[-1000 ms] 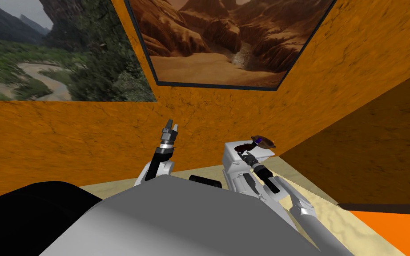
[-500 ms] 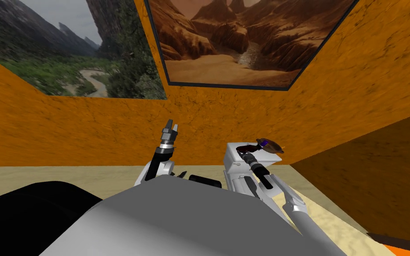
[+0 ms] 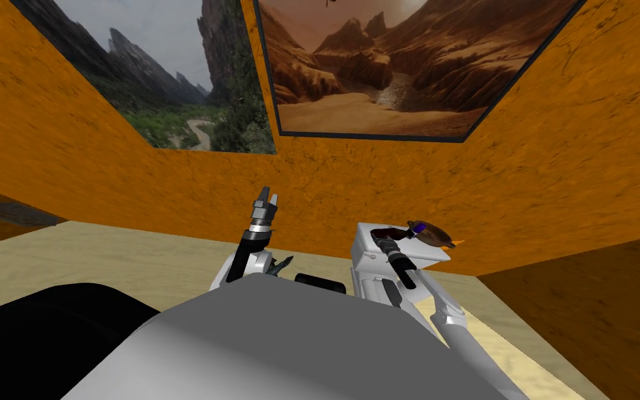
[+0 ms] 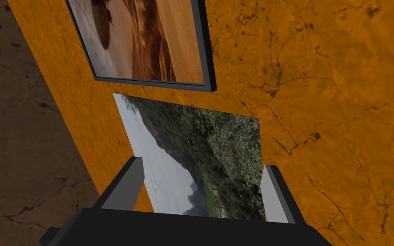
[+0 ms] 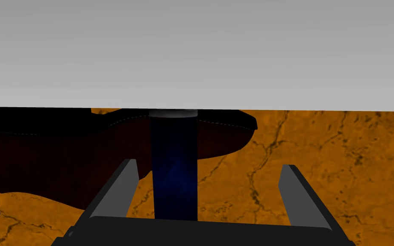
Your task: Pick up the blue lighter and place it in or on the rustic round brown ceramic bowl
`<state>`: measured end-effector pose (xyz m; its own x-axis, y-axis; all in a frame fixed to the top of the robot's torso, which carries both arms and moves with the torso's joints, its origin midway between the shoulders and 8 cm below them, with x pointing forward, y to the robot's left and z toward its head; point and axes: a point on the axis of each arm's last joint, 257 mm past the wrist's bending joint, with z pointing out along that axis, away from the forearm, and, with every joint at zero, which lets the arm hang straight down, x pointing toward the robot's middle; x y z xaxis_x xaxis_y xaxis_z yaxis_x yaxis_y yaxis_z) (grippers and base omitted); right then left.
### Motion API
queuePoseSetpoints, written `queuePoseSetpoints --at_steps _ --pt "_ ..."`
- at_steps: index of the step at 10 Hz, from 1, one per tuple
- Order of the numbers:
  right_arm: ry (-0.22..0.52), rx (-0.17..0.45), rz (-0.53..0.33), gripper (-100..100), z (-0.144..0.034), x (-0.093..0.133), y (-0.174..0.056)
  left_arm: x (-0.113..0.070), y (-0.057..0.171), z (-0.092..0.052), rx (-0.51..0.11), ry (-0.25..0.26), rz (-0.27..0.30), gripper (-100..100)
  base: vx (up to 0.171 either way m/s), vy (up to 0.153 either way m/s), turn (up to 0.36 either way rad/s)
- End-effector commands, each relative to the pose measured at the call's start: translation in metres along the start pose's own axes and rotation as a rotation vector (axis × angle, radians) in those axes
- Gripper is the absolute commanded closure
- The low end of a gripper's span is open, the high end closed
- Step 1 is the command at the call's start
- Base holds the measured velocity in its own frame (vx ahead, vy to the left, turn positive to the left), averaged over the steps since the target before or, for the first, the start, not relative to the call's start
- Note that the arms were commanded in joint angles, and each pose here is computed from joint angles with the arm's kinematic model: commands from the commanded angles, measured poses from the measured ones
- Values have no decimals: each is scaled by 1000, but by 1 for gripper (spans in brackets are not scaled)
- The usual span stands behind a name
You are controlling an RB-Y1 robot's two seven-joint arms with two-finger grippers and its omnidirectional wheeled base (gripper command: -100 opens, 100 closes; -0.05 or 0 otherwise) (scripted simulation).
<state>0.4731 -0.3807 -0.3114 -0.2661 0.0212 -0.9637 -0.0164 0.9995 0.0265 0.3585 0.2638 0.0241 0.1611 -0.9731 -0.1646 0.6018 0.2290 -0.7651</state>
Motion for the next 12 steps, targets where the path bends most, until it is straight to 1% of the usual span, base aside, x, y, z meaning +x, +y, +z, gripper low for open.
queuePoseSetpoints --at_steps 1,3,4,5,6,10,11,12 --pt "2 28 6 -100 1 0 -4 0 0 0 0 0 0 0 -70 -68 124" --pt "-4 84 26 -100 4 -3 -8 0 0 0 0 0 0 0 -93 -71 252" --pt "-2 92 26 -100 4 -2 -10 0 0 0 0 0 0 0 -82 -76 129" --pt "-3 82 24 -100 4 -2 -9 0 0 0 0 0 0 0 -27 -31 10" --pt "-2 86 25 100 4 -2 -10 0 0 0 0 0 0 0 -7 -6 -1" --pt "-2 86 23 100 4 -2 -10 0 0 0 0 0 0 0 -1 -2 -2" --pt "-2 86 23 0 4 -2 -10 0 0 0 0 0 0 0 0 0 0" --pt "0 60 16 100 3 -1 -7 0 0 0 0 0 0 0 70 49 -292"
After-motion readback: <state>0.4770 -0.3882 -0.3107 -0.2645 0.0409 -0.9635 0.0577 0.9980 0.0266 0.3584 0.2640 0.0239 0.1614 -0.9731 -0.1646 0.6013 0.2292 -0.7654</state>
